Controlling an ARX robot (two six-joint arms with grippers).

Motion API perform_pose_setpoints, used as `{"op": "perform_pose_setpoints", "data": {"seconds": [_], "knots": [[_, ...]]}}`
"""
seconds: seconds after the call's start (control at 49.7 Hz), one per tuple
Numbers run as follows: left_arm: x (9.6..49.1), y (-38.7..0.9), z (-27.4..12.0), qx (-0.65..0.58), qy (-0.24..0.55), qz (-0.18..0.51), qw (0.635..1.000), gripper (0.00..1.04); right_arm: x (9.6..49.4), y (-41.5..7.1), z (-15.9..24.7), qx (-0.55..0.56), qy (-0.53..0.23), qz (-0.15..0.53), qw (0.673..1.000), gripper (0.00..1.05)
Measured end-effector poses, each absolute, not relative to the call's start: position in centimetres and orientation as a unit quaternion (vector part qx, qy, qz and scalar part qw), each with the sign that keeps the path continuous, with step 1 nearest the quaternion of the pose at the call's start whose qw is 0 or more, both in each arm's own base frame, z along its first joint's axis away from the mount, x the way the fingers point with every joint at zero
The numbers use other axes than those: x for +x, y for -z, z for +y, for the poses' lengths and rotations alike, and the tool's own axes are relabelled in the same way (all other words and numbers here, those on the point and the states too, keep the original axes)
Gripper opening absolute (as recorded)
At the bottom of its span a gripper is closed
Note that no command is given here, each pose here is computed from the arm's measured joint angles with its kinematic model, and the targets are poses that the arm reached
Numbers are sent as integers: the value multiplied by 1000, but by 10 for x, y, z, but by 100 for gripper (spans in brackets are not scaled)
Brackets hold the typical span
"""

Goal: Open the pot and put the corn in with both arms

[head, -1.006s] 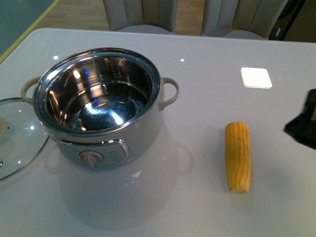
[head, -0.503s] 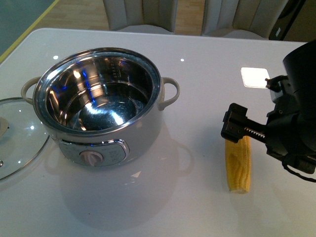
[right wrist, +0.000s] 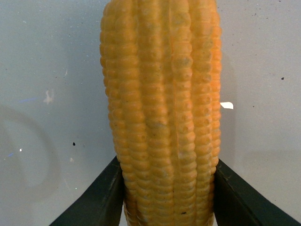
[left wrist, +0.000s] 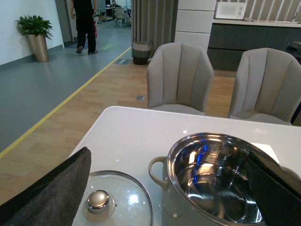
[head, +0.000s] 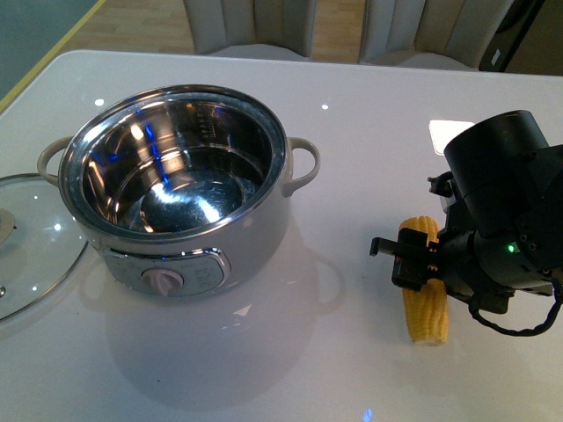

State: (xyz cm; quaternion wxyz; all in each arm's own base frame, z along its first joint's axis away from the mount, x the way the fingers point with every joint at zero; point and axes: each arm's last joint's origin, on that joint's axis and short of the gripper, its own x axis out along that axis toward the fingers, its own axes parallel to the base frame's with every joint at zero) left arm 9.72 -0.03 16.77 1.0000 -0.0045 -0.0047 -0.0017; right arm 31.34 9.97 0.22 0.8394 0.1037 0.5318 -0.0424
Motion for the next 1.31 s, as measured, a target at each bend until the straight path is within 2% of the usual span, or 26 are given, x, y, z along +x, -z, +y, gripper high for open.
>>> {"op": "perform_pose_setpoints", "data": {"seconds": [0.141,0.262,0.563,0.744,1.066,1.308], "knots": [[97,-168,0,-4,2,-5,1000,98,309,-7,99,112,44,514,850,29],[97,-168,0,-4,2,-5,1000,98,307,-27,98,140,37,465,873,23],[97,-168,0,-4,2,-5,1000,98,301,-76,100,207,2,392,897,20],[97,-168,0,-4,2,-5,1000,98,305,-121,126,239,-44,341,908,18],[97,-168,0,-4,2,-5,1000,98,319,-162,208,300,-144,333,882,16],[97,-168,0,-4,2,-5,1000,98,331,-150,248,323,-162,375,854,15]]}}
